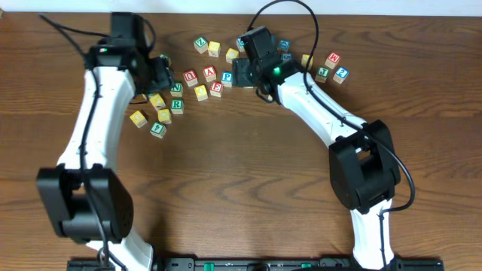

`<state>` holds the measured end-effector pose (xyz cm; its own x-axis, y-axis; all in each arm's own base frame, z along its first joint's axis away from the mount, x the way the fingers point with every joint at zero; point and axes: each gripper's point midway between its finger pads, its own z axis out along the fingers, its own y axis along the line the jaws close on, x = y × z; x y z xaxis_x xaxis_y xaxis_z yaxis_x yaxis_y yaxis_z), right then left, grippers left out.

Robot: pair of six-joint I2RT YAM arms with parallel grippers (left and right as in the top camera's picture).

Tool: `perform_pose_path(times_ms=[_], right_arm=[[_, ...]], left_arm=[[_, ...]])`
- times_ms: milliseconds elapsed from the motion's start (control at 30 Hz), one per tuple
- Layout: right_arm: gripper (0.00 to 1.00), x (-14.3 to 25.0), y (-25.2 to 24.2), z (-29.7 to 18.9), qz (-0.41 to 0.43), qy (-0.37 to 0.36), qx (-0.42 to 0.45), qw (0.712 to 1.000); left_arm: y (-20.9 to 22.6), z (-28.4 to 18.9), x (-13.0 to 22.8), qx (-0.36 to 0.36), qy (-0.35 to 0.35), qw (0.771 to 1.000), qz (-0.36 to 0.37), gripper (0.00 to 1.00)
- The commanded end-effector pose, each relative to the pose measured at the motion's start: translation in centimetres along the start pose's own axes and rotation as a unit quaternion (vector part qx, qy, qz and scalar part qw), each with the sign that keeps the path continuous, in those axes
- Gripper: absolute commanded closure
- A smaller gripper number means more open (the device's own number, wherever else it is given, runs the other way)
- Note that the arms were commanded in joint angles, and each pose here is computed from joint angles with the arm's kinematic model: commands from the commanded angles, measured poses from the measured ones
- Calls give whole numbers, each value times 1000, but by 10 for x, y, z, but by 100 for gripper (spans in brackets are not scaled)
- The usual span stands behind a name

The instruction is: Spell out NEURIPS

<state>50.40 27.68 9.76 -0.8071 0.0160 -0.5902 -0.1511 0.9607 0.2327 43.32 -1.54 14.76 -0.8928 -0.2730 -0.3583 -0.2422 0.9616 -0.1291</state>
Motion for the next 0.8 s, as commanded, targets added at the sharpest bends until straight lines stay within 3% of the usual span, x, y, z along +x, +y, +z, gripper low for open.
perform_pose_path(times_ms=[0, 767], right_arm=[[34, -16, -18, -14, -1, -4, 3, 1000], [32, -20, -33, -32, 9, 6, 11, 1000]], left_arm=[[-15, 19, 6, -2, 21, 1000, 19, 30], [-37, 41, 18, 2, 40, 998, 57, 30]])
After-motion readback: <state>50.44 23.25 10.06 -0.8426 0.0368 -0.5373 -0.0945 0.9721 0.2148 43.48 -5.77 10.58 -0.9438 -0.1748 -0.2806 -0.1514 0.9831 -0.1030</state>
